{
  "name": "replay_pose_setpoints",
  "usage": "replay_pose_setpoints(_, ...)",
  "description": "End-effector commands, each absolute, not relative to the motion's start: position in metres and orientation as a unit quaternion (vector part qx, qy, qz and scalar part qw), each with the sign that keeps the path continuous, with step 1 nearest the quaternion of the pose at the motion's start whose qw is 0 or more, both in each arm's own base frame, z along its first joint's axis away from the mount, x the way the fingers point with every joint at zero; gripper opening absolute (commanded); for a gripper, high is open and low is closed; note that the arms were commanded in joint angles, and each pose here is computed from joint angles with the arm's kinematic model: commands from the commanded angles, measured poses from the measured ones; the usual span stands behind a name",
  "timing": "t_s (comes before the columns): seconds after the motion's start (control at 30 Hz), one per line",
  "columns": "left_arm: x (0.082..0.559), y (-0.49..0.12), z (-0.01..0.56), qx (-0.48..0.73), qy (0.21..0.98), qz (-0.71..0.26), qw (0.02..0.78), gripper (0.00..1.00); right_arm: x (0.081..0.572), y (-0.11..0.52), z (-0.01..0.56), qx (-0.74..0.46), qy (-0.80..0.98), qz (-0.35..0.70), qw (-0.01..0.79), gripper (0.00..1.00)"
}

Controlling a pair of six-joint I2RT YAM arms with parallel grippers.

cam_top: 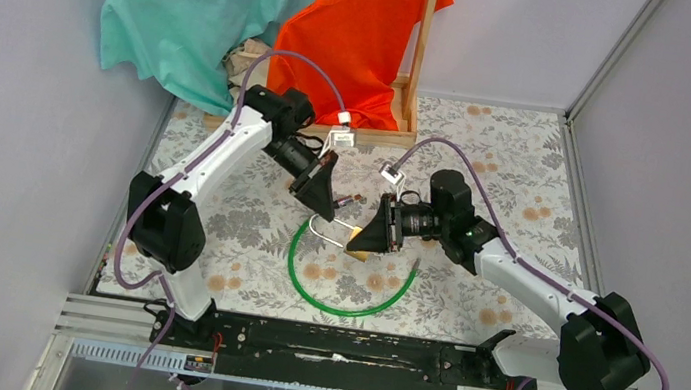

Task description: Unlock with the key

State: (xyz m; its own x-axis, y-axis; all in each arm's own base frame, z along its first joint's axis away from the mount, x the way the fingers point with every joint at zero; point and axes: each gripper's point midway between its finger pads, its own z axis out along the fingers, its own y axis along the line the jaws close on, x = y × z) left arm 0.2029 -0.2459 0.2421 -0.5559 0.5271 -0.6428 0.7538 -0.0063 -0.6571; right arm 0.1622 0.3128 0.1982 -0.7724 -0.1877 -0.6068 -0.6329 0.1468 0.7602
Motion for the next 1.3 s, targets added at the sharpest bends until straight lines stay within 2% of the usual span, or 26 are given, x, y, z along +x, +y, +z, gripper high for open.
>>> replay_pose_setpoints(0.0, 0.212, -0.252, 0.272, 0.452, 0.664, -0.576, 0.152, 0.00, 0.151, 0.319, 0.213, -0.286, 0.711, 0.619, 0.174, 0.02)
replay_pose_setpoints(0.1, 0.215, -0.245, 0.263, 0.481, 0.670, -0.541, 0.165, 0.00, 0.150, 0.318, 0.220, -0.275, 0.712, 0.623, 0.171, 0.00)
replay_pose_setpoints(0.13, 0.217, -0.242, 0.259, 0.496, 0.673, -0.521, 0.171, 0.06, 0.151, 0.318, 0.223, -0.271, 0.712, 0.624, 0.174, 0.00)
replay_pose_setpoints(0.27, 0.222, -0.229, 0.249, 0.531, 0.687, -0.462, 0.183, 0.60, 0.154, 0.316, 0.239, -0.274, 0.705, 0.627, 0.187, 0.00)
replay_pose_setpoints(0.33, 0.216, -0.224, 0.246, 0.547, 0.679, -0.451, 0.189, 0.74, 0.155, 0.316, 0.239, -0.283, 0.712, 0.616, 0.185, 0.00)
replay_pose_setpoints(0.57, 0.194, -0.219, 0.211, 0.600, 0.658, -0.426, 0.161, 0.87, 0.155, 0.321, 0.256, -0.298, 0.694, 0.632, 0.175, 0.00)
replay_pose_setpoints(0.7, 0.208, -0.223, 0.205, 0.609, 0.661, -0.393, 0.194, 0.83, 0.154, 0.324, 0.263, -0.295, 0.684, 0.646, 0.164, 0.00)
replay_pose_setpoints(0.8, 0.215, -0.228, 0.204, 0.622, 0.661, -0.363, 0.212, 0.74, 0.154, 0.325, 0.267, -0.290, 0.680, 0.654, 0.158, 0.00)
replay_pose_setpoints(1.0, 0.252, -0.226, 0.201, 0.632, 0.679, -0.269, 0.261, 0.33, 0.152, 0.331, 0.278, -0.248, 0.659, 0.701, 0.110, 0.00)
replay_pose_setpoints(1.13, 0.289, -0.220, 0.210, 0.652, 0.660, -0.139, 0.346, 0.31, 0.153, 0.334, 0.279, -0.218, 0.658, 0.717, 0.073, 0.00)
replay_pose_setpoints(1.27, 0.325, -0.205, 0.217, 0.670, 0.614, 0.053, 0.414, 0.33, 0.159, 0.339, 0.280, -0.186, 0.655, 0.731, 0.045, 0.00)
